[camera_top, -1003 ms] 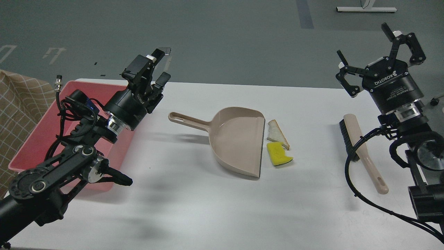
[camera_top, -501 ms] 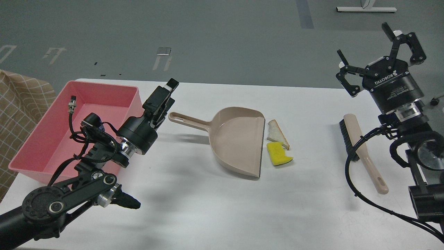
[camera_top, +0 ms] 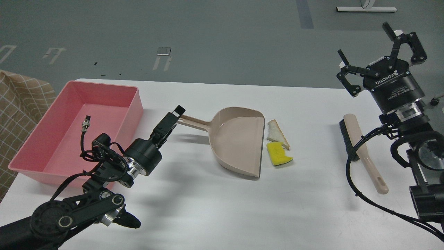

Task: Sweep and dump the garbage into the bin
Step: 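Move the left gripper past the pink bin toward the dustpan handle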

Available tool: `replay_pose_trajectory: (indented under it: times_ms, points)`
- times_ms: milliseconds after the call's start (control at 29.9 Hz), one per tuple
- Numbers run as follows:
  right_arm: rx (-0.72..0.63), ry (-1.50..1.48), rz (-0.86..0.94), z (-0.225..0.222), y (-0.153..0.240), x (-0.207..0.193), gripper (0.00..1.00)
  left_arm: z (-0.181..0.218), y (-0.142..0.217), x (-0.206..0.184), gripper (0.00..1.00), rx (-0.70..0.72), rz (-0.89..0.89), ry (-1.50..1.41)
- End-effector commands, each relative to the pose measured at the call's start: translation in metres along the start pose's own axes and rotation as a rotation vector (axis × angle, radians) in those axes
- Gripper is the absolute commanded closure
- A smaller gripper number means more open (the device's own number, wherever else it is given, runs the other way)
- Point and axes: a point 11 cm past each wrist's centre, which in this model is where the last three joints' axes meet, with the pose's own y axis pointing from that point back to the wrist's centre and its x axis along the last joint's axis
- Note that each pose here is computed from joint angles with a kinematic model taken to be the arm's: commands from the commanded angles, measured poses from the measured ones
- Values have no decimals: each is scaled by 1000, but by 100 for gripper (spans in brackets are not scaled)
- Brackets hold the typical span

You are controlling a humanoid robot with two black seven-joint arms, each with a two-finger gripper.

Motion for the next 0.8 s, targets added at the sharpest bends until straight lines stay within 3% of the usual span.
replay_pose_trajectory:
  times_ms: [0, 368, 769]
  points:
    - [0, 0, 0, 0, 0, 0, 0, -18, 1, 7, 9, 46, 18, -31]
    - [0, -3, -1, 1, 0, 0, 0, -44, -8, 4, 13, 111, 55, -51]
    - [0, -4, -1, 1, 0, 0, 0, -46, -27, 1, 18, 111, 76, -56]
